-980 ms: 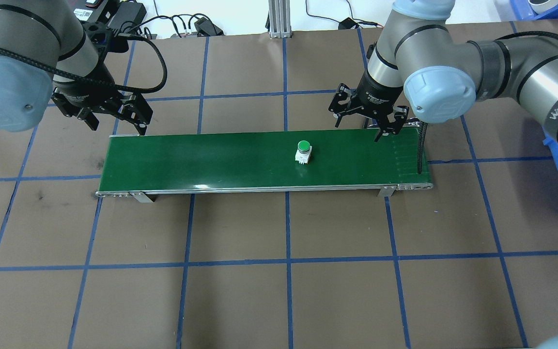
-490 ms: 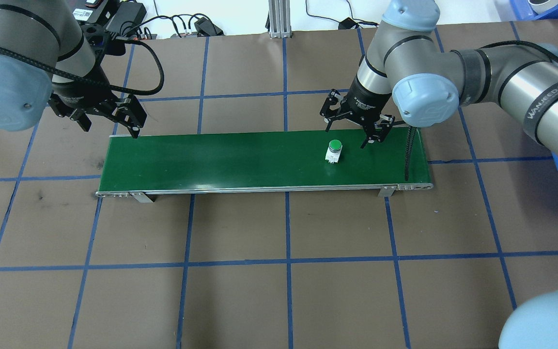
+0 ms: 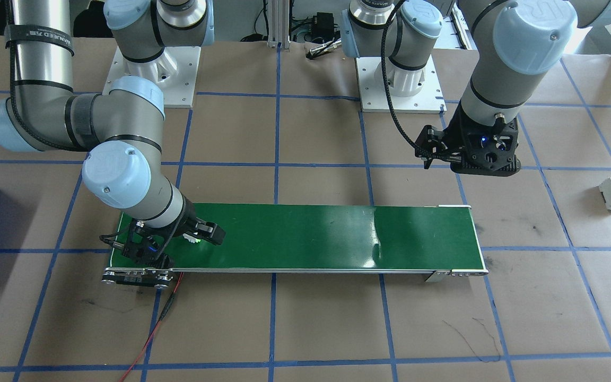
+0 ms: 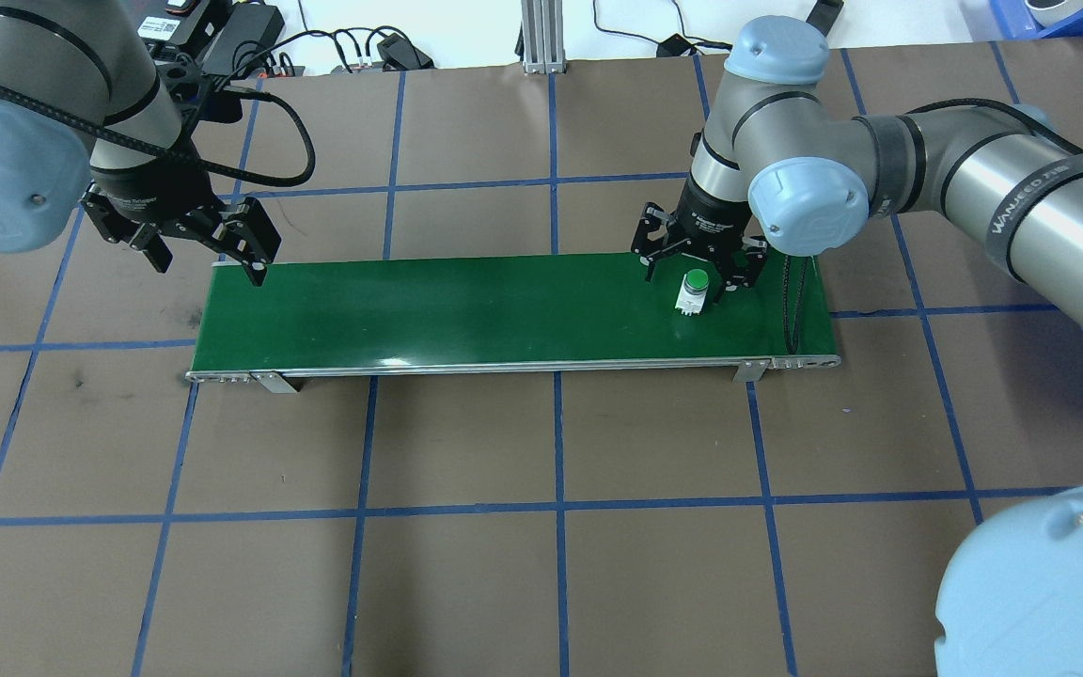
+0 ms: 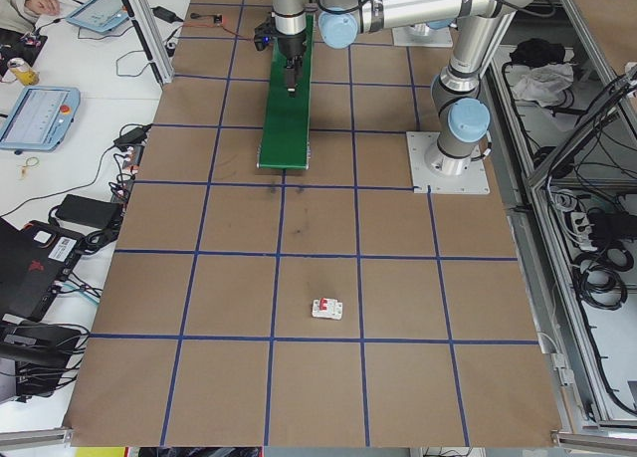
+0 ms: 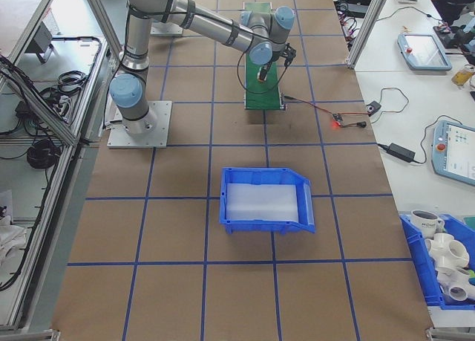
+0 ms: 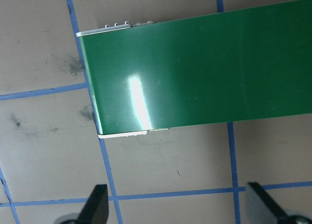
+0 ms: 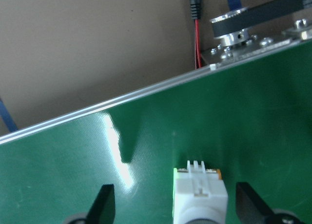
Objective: Move button from left to right
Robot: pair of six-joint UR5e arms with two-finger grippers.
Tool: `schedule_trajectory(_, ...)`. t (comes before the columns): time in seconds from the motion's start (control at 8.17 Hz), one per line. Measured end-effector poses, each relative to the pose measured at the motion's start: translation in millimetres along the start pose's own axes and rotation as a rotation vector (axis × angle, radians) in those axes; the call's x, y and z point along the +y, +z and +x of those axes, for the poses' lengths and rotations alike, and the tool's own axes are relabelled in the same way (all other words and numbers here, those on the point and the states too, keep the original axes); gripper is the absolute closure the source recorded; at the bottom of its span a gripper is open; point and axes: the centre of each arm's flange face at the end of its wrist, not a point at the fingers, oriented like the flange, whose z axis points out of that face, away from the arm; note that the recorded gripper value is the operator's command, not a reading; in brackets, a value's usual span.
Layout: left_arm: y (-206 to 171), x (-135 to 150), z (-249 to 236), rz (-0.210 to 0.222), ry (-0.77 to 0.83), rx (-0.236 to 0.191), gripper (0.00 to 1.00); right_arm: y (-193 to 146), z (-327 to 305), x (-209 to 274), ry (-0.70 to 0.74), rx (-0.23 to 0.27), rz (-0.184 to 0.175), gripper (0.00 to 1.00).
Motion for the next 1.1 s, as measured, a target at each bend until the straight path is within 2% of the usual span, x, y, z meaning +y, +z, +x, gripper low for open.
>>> schedule_trajectory(0.12, -2, 1, 0, 0.000, 0.000, 0.000, 0.00, 7, 6, -3, -0.074, 0.053, 0.006, 1.00)
schedule_trajectory(0.24, -1, 1, -1, -0.002, -0.001, -0.001, 0.00, 10, 11, -7, -0.153, 0.098, 0.012, 1.00)
schedule_trajectory(0.37, 0, 0, -2, 0.000, -0.001, -0.006, 0.00, 7, 15, -9, -0.199, 0.122, 0.019, 1.00)
schedule_trajectory(0.61, 0, -1, -1, 0.002, 0.000, -0.010, 0.00, -2, 29, -14, -0.223, 0.147, 0.008, 1.00)
schedule_trajectory(0.86, 2, -2, 1, -0.002, 0.004, -0.007, 0.00, -31, 62, -32, -0.284, 0.149, 0.004, 1.00)
schedule_trajectory(1.1, 2, -2, 4, -0.002, 0.007, -0.002, 0.00, -76, 98, -60, -0.381, 0.156, 0.019, 1.00)
